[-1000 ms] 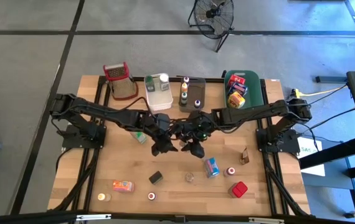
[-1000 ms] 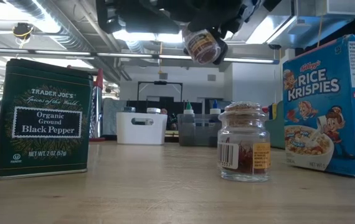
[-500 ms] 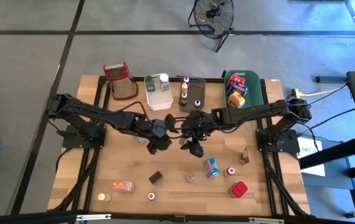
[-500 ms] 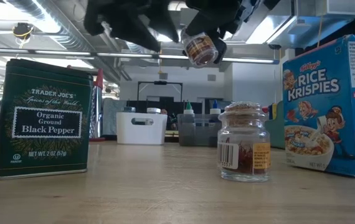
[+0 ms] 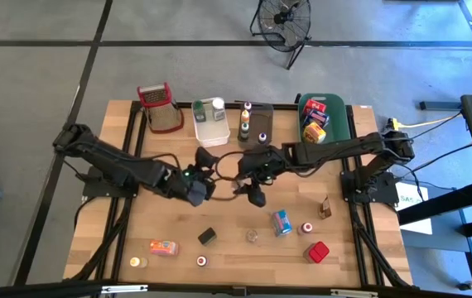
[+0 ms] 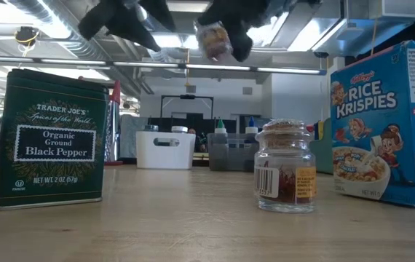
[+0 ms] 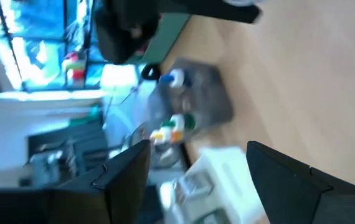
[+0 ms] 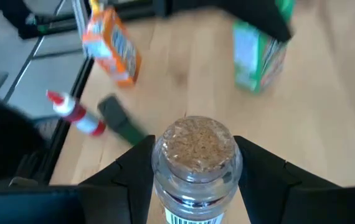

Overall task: Pick & Place Kitchen Items
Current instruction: Put the transparent seasoning into the white bin

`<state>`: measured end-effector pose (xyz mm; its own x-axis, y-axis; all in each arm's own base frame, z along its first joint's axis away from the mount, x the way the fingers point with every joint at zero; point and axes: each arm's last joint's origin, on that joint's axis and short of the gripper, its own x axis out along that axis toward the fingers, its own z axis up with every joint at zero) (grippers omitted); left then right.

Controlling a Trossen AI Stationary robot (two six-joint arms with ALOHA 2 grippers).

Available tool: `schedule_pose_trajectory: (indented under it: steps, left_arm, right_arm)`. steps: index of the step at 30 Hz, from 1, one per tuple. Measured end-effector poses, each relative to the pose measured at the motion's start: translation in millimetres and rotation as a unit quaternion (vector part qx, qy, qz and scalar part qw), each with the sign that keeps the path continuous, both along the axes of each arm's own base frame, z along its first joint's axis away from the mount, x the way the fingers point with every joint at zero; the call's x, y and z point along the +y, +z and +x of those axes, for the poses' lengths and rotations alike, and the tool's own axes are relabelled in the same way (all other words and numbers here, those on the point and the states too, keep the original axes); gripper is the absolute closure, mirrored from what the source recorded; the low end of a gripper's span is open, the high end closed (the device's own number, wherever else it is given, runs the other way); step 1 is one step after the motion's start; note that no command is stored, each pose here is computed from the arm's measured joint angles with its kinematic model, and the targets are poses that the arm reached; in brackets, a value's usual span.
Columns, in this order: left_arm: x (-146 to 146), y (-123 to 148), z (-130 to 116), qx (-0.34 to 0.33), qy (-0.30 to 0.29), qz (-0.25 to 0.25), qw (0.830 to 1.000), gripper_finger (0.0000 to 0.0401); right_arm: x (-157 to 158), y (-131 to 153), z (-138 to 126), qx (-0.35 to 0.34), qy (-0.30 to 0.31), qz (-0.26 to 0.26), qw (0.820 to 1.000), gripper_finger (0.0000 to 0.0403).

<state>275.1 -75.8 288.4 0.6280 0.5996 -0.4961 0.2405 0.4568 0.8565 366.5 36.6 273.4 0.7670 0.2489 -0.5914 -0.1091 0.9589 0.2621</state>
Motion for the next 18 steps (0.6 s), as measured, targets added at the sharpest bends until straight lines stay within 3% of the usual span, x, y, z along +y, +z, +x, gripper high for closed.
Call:
schedule_pose_trajectory:
  steps: [8,18]
  left_arm:
    - [-23.5,-2.4,-22.6,-0.026,0.043,0.065,0.997,0.0139]
    - [-50.3,4.6,-37.1,-0.135,0.066,0.115,0.982,0.0139]
  right_arm:
    - [0.0,38.6,11.3,-0.097,0.005,-0.033,0.995,0.0217]
    - [1.1,72.9,17.6,-0.199,0.020,-0.052,0.979,0.0217]
